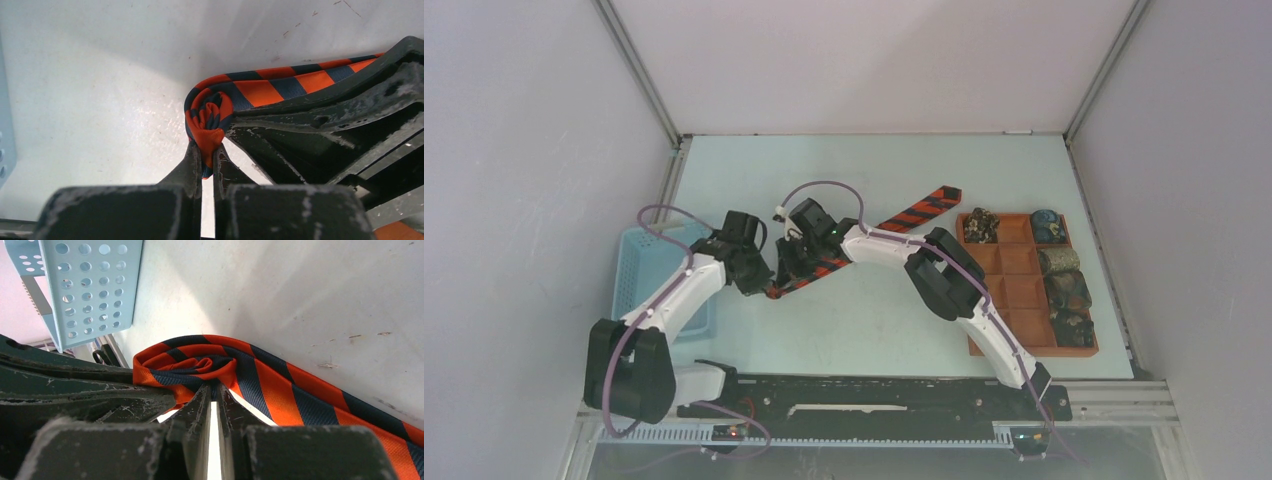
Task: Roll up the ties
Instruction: Roll the tie at the center of the board.
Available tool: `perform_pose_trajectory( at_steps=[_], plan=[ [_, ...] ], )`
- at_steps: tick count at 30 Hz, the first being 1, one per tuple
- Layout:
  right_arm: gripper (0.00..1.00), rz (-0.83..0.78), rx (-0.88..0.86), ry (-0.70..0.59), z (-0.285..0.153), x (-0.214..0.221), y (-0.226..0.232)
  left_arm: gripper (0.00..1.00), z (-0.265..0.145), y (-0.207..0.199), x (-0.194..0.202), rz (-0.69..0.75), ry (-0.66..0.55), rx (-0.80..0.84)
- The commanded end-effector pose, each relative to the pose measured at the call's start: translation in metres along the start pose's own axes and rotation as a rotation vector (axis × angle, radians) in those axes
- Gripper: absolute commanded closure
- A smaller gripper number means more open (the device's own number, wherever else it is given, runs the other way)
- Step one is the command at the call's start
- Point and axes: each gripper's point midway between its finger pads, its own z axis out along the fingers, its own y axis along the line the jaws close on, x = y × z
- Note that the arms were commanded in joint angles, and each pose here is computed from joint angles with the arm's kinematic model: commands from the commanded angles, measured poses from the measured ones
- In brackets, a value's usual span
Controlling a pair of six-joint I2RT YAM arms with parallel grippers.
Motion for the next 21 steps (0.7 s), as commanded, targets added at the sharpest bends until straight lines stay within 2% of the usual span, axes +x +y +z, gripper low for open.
perform_pose_trajectory(
  at_steps=[1,15,21],
  plan=[
    [0.88,-0.024,-0.05,-0.017,0.003,-0.008,0.018,1.0,-0.003,-0.016,-0.013,0.055,-0.023,-0.007],
    [0.9,-0.009,-0.057,-0.017,-0.005,-0.001,0.005,1.0,0.022,-0.03,-0.011,0.145,0.039,-0.115],
    [0.9,-0.003,-0.049,-0.051,-0.023,-0.006,-0.001,1.0,0.028,-0.028,-0.008,0.16,0.061,-0.16]
  ],
)
